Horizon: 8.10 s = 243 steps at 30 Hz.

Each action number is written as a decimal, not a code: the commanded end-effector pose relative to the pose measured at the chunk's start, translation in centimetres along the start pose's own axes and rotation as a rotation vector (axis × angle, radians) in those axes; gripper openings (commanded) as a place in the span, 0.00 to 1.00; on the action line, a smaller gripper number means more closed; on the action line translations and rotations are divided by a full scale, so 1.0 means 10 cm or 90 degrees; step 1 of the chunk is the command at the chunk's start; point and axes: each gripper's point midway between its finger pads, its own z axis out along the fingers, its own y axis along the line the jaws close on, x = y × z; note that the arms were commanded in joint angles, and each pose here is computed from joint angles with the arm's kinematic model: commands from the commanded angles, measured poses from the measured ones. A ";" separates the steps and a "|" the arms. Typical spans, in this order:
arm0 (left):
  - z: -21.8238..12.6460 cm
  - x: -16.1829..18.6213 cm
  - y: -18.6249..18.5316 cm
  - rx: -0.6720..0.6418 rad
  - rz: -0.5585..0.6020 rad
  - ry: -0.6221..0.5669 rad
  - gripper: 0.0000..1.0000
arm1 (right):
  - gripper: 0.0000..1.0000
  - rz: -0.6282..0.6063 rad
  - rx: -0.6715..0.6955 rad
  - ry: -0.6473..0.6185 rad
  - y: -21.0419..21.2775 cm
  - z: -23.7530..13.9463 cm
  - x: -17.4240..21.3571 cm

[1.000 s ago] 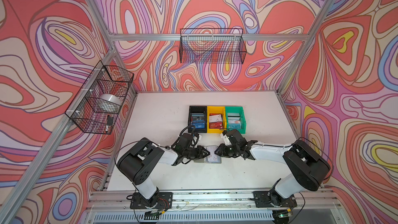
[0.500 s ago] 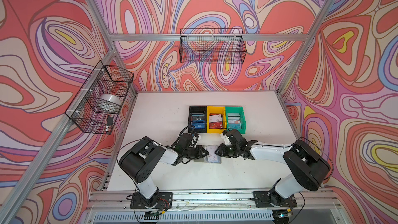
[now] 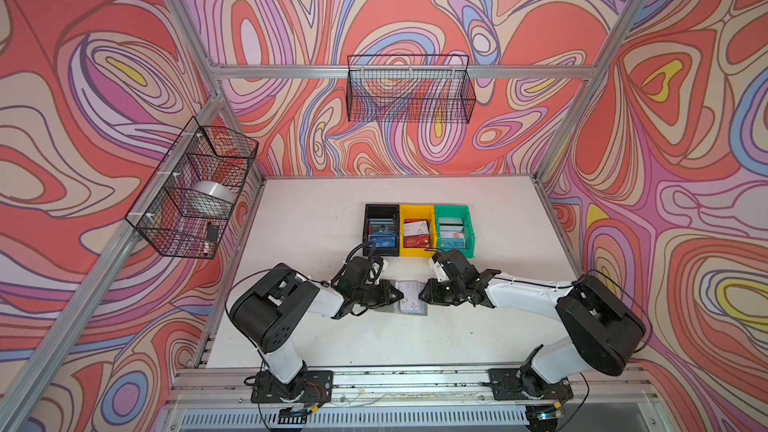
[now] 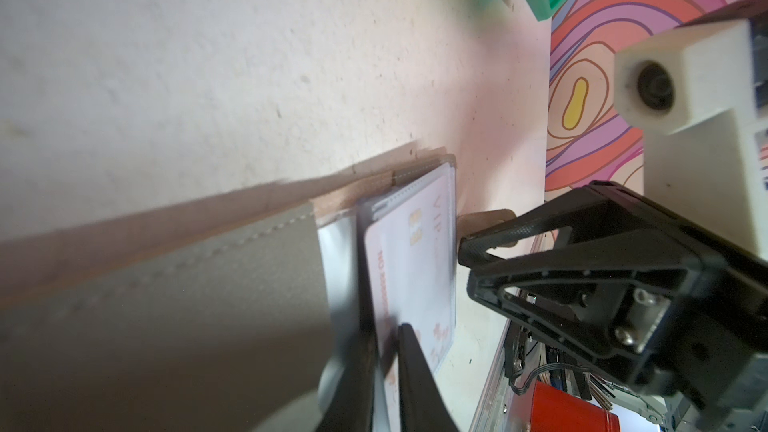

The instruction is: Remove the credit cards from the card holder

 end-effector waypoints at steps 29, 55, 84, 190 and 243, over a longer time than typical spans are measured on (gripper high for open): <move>-0.03 0.05 0.00 0.008 -0.004 0.006 0.08 | 0.23 0.017 -0.059 0.022 0.14 0.22 -0.05; -0.05 0.06 0.05 0.018 -0.021 -0.001 0.14 | 0.23 0.025 -0.048 0.030 0.09 0.24 -0.01; -0.12 0.01 0.04 -0.004 -0.007 -0.010 0.00 | 0.23 0.021 -0.045 0.028 0.10 0.21 -0.02; -0.59 -0.06 -0.01 0.025 -0.029 -0.020 0.01 | 0.23 0.016 -0.049 0.032 0.13 0.16 -0.02; -0.99 -0.50 -0.96 0.286 0.017 -0.091 0.01 | 0.20 -0.105 -0.416 0.125 0.99 -0.58 -0.63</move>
